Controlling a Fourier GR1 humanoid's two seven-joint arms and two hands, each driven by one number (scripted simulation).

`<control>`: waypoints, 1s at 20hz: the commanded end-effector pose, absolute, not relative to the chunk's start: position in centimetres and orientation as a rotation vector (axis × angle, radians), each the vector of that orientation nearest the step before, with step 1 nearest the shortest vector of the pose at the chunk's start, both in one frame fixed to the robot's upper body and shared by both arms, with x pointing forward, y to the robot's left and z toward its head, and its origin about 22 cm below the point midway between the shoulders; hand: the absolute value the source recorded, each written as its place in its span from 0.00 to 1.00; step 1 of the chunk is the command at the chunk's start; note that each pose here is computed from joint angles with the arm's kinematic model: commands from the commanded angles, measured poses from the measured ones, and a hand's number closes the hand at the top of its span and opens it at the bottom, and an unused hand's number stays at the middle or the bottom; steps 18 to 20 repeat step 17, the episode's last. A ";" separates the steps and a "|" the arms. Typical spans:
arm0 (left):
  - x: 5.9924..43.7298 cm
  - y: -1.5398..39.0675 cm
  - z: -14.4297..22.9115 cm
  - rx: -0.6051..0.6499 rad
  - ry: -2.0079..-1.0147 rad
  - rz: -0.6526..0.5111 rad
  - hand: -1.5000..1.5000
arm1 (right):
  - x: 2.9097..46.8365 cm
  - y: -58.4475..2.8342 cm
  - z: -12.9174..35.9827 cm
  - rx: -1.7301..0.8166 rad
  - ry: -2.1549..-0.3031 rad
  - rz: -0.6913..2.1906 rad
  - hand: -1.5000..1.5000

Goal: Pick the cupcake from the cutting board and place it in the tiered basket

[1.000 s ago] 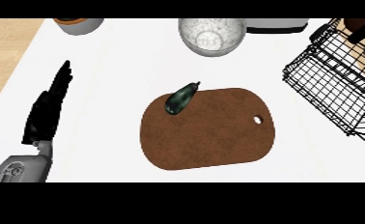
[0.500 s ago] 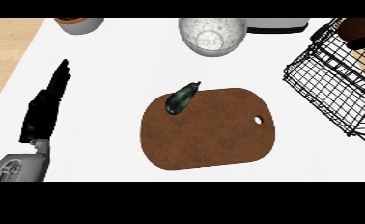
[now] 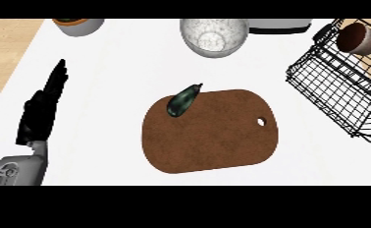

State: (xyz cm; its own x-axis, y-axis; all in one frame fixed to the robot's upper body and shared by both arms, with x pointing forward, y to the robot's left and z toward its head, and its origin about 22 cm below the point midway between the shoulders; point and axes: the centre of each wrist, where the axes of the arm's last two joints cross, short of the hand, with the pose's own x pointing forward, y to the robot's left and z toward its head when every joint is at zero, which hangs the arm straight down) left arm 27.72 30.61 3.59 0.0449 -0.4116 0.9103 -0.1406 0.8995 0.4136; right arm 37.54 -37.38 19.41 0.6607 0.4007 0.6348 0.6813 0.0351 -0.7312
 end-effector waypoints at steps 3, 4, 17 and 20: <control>27.8 29.7 3.3 0.456 -1.522 -0.206 0.50 | 33.8 -36.5 22.9 -1.543 -0.867 -0.476 0.00; 26.8 30.1 2.6 0.466 -1.515 -0.216 0.50 | 32.4 -37.5 23.3 -1.532 -0.867 -0.500 0.00; 25.2 30.7 1.4 0.479 -1.496 -0.174 0.50 | 14.0 -34.8 21.0 -1.439 -0.995 -0.561 0.00; 25.2 30.7 1.4 0.479 -1.496 -0.174 0.50 | 14.0 -34.8 21.0 -1.439 -0.995 -0.561 0.00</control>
